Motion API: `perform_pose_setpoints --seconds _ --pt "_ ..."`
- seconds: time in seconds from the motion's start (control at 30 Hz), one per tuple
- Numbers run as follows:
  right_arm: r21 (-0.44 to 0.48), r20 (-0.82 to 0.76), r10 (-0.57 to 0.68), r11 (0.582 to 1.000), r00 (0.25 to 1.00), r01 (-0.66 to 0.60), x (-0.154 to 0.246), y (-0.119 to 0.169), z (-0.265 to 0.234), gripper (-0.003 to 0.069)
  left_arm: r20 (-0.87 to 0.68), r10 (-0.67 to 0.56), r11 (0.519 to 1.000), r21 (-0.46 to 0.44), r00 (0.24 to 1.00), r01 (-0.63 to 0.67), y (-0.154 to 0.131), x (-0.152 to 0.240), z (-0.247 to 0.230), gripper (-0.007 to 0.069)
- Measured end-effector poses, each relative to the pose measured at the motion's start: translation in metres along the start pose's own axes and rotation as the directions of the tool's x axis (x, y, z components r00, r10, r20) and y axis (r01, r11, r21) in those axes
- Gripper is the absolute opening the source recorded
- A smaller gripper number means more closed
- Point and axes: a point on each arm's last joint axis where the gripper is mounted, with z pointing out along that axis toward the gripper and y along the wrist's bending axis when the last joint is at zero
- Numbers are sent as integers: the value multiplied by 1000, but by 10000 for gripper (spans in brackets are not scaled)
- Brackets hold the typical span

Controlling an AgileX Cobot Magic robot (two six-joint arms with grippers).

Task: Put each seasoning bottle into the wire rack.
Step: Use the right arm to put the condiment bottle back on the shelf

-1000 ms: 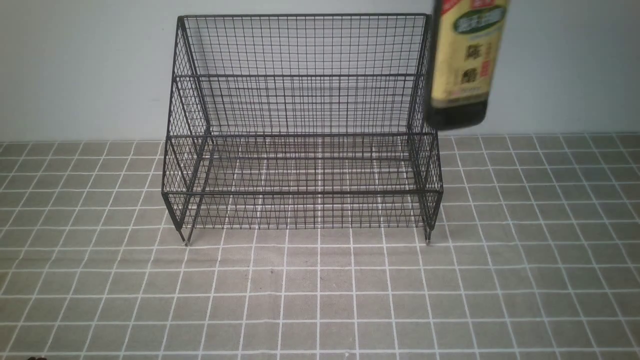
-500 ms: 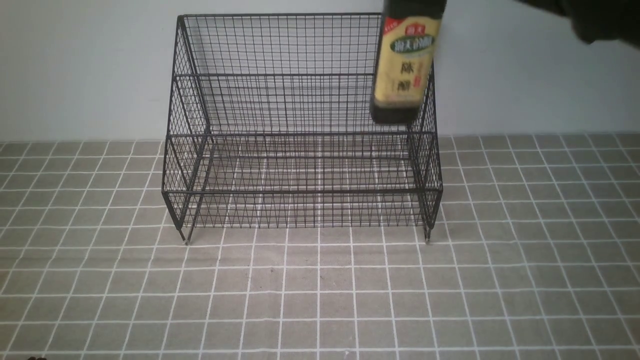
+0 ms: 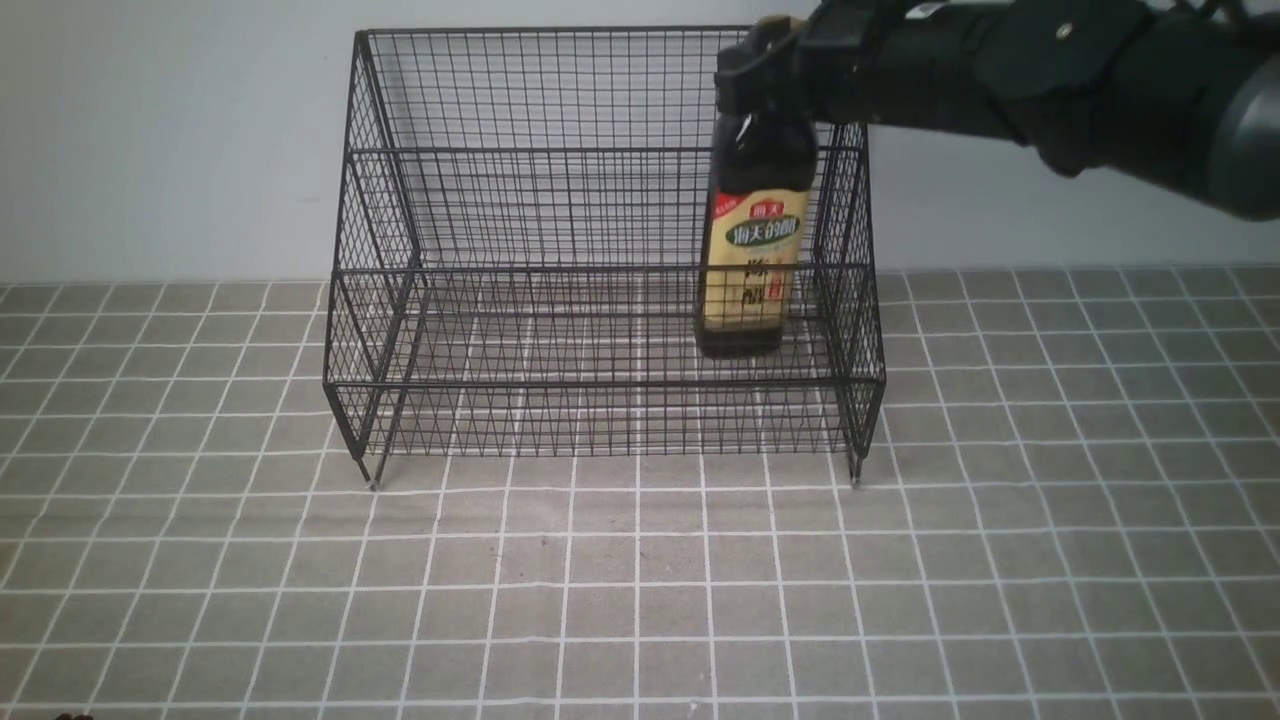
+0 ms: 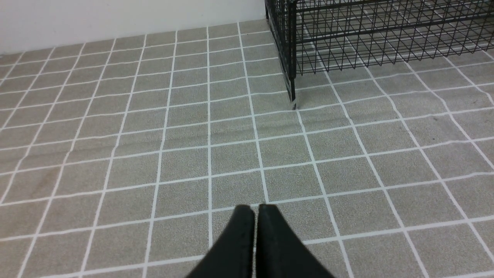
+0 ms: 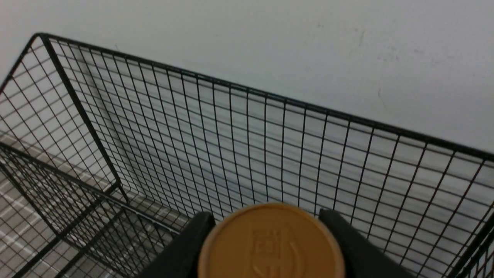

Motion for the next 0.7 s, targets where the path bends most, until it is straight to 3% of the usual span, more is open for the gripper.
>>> perform_pose_setpoints --seconds 0.27,0.53,0.7 --pt "-7 -20 -63 998 998 63 1 1 0 322 0 0 1000 0 1000 0 0 0 0 -7" --pt "14 33 -70 997 997 70 -14 1 -10 431 0 0 1000 0 1000 0 0 0 0 -7" --pt "27 102 -78 997 992 76 -36 3 -30 451 0 0 1000 0 1000 0 0 0 0 -7"
